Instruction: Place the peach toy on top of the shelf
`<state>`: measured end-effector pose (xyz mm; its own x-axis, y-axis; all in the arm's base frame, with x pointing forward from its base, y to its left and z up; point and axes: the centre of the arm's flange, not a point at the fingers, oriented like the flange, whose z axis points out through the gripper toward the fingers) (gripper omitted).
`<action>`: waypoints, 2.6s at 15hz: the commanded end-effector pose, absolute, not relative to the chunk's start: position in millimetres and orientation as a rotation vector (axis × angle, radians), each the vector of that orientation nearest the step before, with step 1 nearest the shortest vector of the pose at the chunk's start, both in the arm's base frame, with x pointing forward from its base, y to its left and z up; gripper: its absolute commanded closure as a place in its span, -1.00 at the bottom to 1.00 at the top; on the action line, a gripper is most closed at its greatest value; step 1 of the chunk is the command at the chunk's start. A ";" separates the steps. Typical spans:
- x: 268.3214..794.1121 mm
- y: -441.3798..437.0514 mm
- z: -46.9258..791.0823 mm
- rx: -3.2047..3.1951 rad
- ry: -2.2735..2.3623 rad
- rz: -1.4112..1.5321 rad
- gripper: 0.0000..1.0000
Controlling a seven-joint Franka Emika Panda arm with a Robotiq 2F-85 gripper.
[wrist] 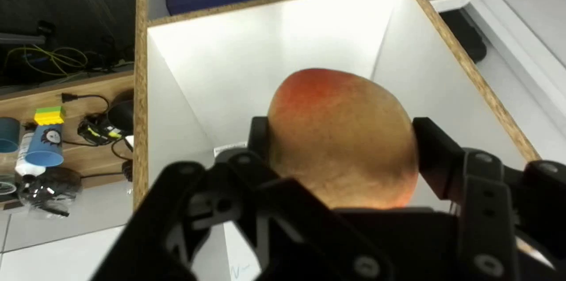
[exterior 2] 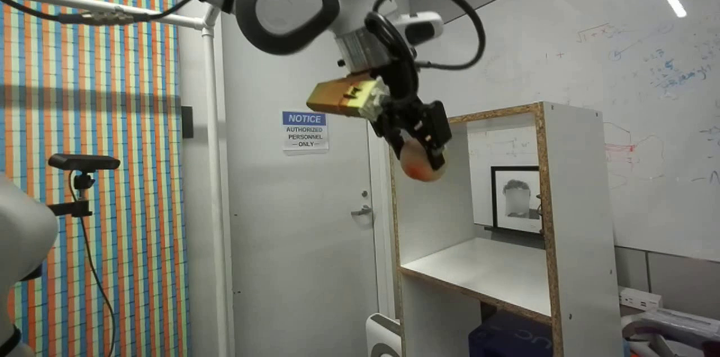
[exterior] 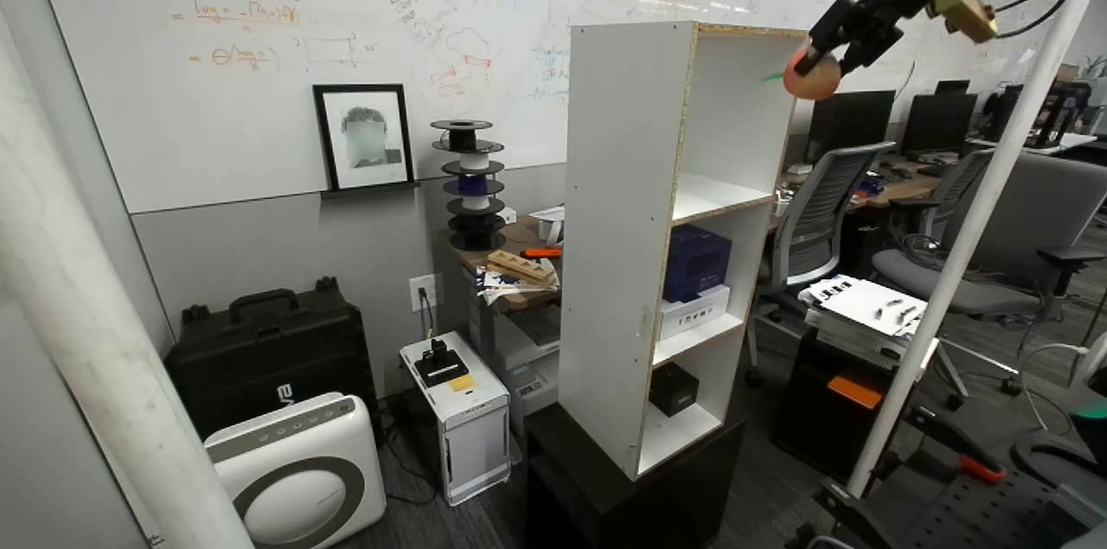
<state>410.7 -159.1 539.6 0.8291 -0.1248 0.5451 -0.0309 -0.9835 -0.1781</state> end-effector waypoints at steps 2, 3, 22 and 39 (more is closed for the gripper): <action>410.1 -154.8 663.1 -2.677 0.320 -1.129 -0.06; 417.6 -156.0 680.2 -2.639 0.378 -1.193 -0.06; 581.5 -126.5 659.2 -2.711 0.675 -0.787 -1.00; 403.5 -180.9 592.0 -2.912 0.594 0.133 -1.00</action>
